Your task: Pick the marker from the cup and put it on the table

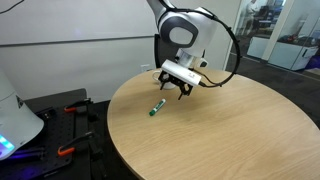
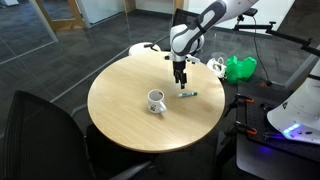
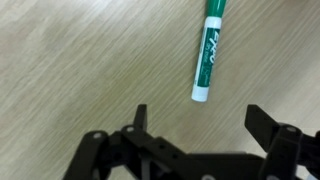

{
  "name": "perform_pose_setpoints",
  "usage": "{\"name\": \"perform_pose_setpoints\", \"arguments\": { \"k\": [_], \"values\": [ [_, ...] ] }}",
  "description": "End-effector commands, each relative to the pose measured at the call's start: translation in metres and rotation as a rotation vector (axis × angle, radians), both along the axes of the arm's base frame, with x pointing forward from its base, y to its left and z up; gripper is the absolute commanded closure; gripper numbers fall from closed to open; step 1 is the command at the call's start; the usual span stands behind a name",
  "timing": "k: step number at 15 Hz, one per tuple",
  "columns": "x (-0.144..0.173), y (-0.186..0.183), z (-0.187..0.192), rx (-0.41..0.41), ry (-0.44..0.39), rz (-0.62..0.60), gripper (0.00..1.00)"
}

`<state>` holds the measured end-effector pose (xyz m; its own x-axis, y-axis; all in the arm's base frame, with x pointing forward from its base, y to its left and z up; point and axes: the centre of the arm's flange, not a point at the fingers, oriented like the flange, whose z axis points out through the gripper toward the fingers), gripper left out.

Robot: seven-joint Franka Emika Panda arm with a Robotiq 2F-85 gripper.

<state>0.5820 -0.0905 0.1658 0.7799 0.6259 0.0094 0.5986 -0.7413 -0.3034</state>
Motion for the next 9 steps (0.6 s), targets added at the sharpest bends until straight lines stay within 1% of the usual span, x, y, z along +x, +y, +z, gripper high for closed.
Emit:
{"name": "perform_pose_setpoints", "arguments": {
  "k": [1, 5, 9],
  "values": [
    [-0.011, 0.005, 0.040, -0.028, -0.053, -0.024, 0.00],
    [-0.023, 0.009, 0.080, -0.060, -0.105, -0.035, 0.00],
    [-0.044, 0.016, 0.119, -0.107, -0.155, -0.069, 0.00]
  ]
}}
